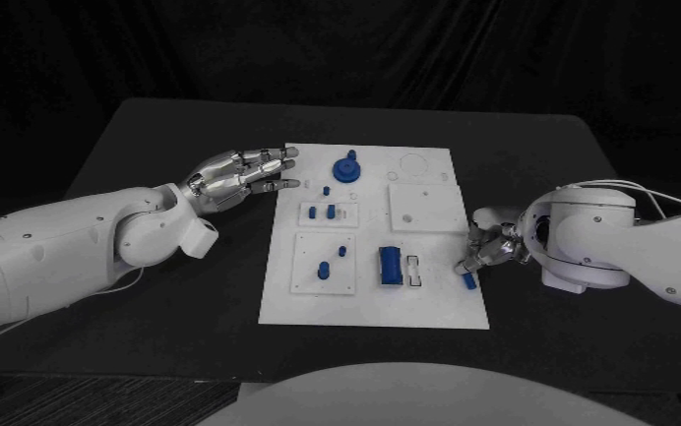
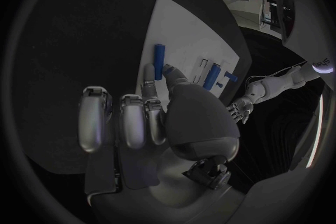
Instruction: Assemble the parts on the task board
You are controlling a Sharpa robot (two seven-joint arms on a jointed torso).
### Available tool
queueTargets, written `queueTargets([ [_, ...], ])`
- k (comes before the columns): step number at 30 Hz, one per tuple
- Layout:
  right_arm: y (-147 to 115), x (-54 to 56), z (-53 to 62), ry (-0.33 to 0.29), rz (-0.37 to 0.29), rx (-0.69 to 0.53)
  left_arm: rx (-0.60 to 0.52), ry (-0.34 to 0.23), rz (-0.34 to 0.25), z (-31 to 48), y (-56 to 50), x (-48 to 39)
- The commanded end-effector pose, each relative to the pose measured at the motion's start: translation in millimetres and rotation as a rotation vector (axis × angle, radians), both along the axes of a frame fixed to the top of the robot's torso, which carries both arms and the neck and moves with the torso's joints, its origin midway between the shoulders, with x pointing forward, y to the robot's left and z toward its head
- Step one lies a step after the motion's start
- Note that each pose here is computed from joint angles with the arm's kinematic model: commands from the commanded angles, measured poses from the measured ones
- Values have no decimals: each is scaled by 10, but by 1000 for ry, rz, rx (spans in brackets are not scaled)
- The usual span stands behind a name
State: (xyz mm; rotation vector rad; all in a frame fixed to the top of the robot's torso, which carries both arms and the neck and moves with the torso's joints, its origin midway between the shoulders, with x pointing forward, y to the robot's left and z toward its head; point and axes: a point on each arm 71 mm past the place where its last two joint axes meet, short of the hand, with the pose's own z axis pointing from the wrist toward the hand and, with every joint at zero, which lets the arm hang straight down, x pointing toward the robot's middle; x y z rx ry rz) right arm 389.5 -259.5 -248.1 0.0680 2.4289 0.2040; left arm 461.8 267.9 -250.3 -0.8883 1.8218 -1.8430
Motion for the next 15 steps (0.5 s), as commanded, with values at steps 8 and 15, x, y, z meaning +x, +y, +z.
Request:
queueTargets([
  [8, 71, -51, -73, 20, 6, -10, -20, 3, -13, 4, -21, -11],
  [15, 115, -48, -88, 4, 5, -2, -21, 4, -15, 1, -27, -12],
])
